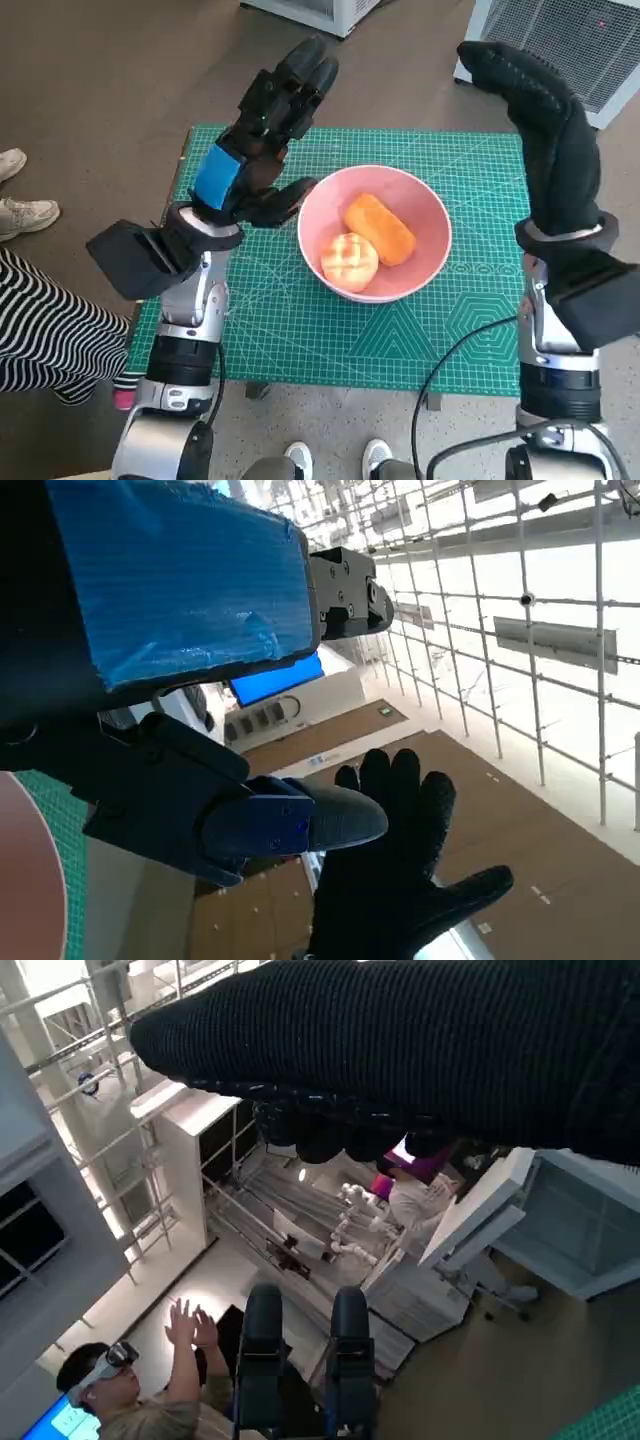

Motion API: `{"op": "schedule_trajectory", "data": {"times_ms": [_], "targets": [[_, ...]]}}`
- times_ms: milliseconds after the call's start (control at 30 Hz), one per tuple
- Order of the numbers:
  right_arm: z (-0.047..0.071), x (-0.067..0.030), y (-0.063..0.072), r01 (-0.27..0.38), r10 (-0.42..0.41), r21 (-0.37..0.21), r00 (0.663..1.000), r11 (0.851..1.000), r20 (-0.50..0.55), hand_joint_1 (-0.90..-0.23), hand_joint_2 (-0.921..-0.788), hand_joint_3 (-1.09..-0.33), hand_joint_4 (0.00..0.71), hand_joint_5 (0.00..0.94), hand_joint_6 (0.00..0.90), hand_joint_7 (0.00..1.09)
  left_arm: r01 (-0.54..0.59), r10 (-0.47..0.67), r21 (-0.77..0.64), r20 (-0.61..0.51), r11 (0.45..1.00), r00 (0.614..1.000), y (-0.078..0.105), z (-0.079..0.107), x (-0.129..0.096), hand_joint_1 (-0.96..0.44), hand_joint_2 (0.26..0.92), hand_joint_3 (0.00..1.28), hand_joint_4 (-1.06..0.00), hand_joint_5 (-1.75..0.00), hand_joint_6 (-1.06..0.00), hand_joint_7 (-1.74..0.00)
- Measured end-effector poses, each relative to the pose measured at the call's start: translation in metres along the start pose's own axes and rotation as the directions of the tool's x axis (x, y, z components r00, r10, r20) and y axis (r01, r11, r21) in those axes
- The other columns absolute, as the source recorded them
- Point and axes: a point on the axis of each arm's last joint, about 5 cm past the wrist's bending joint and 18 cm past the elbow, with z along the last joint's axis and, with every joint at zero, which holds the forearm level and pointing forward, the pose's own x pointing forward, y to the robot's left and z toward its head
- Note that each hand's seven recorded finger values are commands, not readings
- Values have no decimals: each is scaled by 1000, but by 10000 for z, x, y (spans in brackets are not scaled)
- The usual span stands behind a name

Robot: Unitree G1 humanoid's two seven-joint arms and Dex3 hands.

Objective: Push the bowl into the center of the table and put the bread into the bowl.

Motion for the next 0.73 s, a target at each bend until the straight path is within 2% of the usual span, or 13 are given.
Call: {"op": "schedule_trajectory", "data": {"times_ms": [733], "targets": [[-7,-4,0,0,0,0,1000,1000,-1,-735,-921,-808,149,0,-1,522,17,-17,-22,-20,1000,1000,1,-12,0,-726,921,348,-71,-6,1,-311]]}}
